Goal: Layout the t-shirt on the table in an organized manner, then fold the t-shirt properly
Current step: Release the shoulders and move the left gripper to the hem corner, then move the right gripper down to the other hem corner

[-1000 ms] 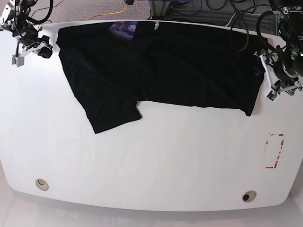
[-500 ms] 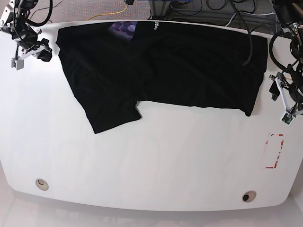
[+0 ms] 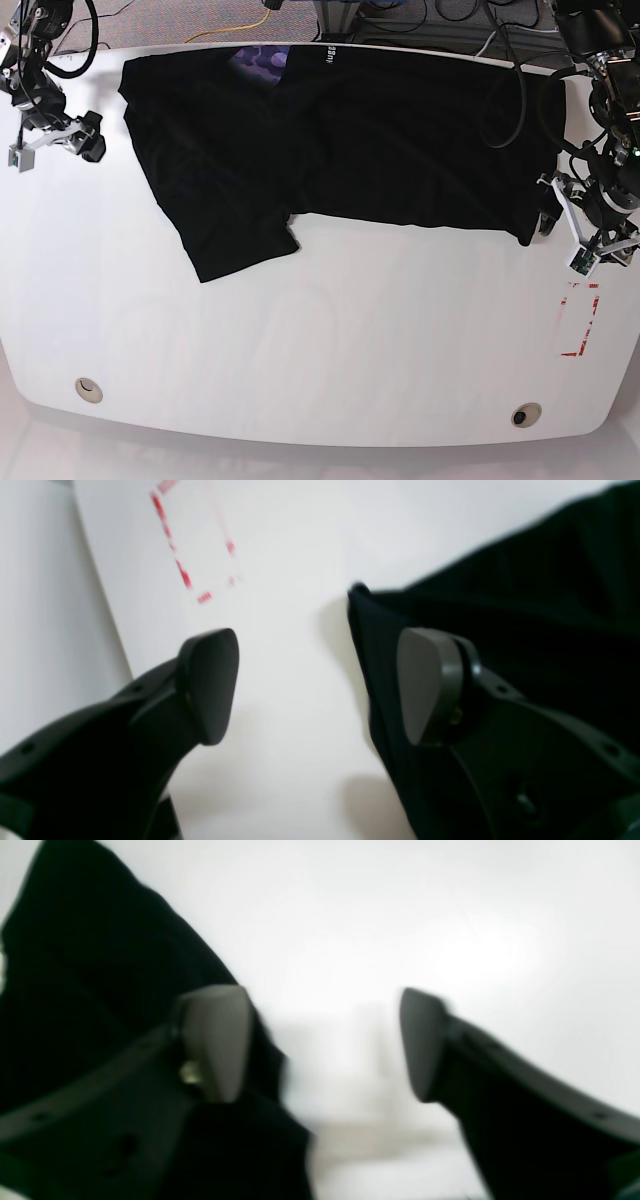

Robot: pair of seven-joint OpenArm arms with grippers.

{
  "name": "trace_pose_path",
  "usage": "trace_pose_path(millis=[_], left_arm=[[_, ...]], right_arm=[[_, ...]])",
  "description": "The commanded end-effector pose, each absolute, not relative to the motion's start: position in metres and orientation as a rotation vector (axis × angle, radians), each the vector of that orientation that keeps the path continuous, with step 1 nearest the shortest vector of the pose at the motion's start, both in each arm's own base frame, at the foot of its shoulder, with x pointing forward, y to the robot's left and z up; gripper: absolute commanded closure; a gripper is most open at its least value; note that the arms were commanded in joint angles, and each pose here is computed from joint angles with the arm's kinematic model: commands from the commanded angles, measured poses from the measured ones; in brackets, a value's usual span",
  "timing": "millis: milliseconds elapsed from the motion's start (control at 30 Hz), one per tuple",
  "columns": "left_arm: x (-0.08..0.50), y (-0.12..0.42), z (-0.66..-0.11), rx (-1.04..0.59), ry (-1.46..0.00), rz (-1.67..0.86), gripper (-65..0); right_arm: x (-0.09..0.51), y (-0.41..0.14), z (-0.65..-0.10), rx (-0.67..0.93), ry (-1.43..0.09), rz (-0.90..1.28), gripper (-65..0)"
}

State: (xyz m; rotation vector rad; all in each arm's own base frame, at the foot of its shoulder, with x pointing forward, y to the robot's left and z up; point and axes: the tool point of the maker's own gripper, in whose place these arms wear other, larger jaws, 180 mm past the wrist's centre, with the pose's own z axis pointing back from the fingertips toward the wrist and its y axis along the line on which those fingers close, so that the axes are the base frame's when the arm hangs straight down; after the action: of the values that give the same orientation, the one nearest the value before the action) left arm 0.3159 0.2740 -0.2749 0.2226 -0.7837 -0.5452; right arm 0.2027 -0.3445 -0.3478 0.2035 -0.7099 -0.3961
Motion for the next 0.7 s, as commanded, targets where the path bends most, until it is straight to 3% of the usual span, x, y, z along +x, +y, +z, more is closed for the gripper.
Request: trace_pose_path(millis=[0, 267, 667], left_arm=[[0.324, 0.27, -0.272, 0.215, -0.835, -0.525, -46.0], [0.332, 0.266, -0.289, 0.184, -0.862, -0.492, -46.1], [0.341, 0.27, -0.294, 0.165, -0.859, -0.458, -46.4]], right_arm=[[0.226, -0.342, -0.315, 0.198, -0.816, -0.33, -55.8], [0.272, -0.308, -0.293, 0.276, -0.902, -0.209, -56.3], [0.336, -0.289, -0.314, 0.43, -0.868, -0.254, -56.6]])
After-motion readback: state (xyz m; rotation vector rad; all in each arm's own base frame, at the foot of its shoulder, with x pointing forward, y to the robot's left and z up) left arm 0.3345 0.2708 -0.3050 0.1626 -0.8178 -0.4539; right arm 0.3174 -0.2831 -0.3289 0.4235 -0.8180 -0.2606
